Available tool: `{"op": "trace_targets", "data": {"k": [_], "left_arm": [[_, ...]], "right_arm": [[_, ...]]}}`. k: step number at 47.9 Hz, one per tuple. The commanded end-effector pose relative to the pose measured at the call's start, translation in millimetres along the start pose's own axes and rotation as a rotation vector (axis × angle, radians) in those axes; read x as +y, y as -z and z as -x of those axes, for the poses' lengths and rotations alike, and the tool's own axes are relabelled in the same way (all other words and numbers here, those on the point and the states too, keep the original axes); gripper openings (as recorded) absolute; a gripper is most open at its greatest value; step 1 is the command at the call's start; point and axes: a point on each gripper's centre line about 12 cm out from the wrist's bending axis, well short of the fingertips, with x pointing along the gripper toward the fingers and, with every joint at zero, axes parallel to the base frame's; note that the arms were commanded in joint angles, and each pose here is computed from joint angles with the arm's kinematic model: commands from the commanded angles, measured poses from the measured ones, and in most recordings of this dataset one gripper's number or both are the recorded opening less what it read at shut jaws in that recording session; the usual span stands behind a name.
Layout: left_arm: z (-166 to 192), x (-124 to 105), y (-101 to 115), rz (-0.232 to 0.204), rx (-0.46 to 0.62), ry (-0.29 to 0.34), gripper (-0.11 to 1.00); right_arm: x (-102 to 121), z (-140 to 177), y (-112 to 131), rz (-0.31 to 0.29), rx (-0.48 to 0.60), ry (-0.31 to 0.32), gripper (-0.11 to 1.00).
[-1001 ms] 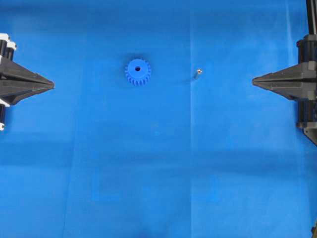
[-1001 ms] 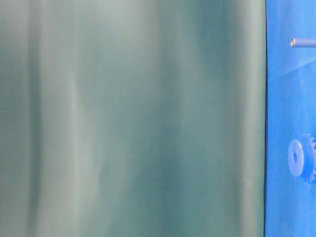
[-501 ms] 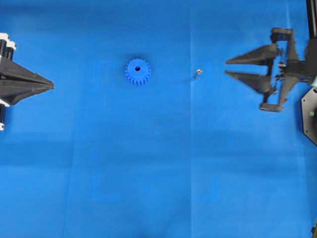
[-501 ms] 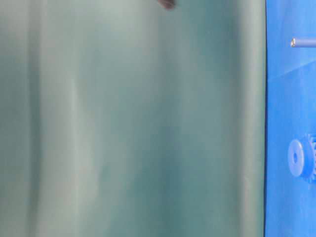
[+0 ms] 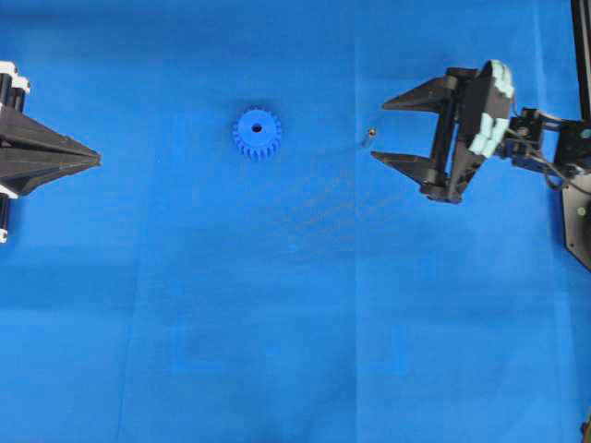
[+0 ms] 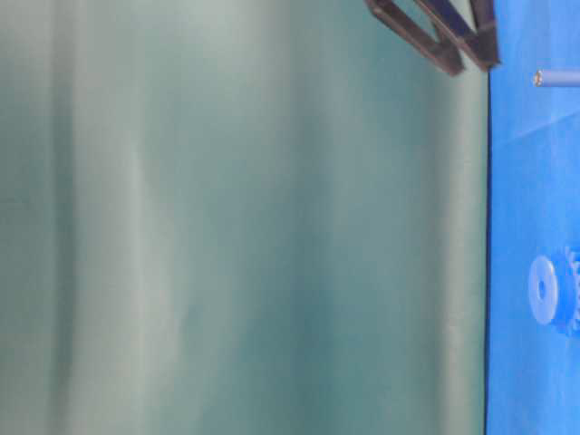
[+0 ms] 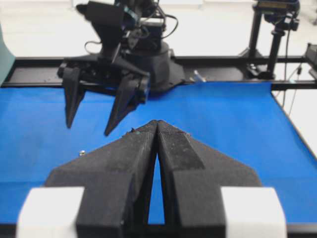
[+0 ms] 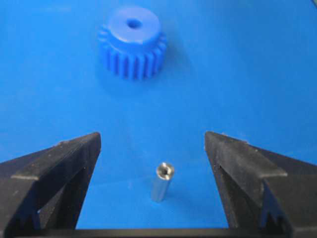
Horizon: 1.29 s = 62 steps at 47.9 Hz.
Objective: Insert the shaft placed at a random location into the center hole of the small gear at another random location.
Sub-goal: 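Move the open right gripper left toward the small silver shaft, then close the right gripper around the upright silver shaft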
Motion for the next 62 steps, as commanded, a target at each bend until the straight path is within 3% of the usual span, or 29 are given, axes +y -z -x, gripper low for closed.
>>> {"op": "trace_targets", "data": {"k": [1, 13, 24, 29, 36, 40, 53, 62], "left_arm": [[-1.5, 0.3, -5.1, -0.002, -0.015, -0.001, 0.0], [-1.2, 0.9, -3.8, -0.002, -0.012, -0.004, 0.0], [-0.9, 1.8, -3.3, -0.002, -0.011, -0.009, 0.0], [-0.4, 2.7, -3.8, -0.003, -0.012, -0.013, 0.0], [0.3, 3.3, -4.2, -0.002, -0.012, -0.016, 0.0], [0.8, 3.3, -4.5, -0.002, -0.012, -0.016, 0.0], [2.1, 3.3, -4.2, 0.006, -0.003, -0.016, 0.0], [2.3, 3.3, -3.4, 0.008, 0.0, -0.016, 0.0]], "right_arm": [[-2.4, -10.4, -1.6, -0.012, -0.019, 0.016, 0.77], [-6.2, -25.0, 21.2, -0.026, 0.055, 0.043, 0.76], [-6.9, -26.3, 21.0, -0.028, 0.035, 0.047, 0.7], [-6.9, -26.7, 21.3, -0.028, 0.038, 0.047, 0.56], [-6.9, -27.9, 26.6, -0.026, 0.07, 0.047, 0.17], [-6.9, -27.6, 27.3, -0.026, 0.073, 0.047, 0.04], [-6.5, -28.3, 23.3, -0.029, 0.06, 0.046, 0.04], [-4.0, -18.2, 0.8, -0.037, 0.028, 0.034, 0.04]]}}
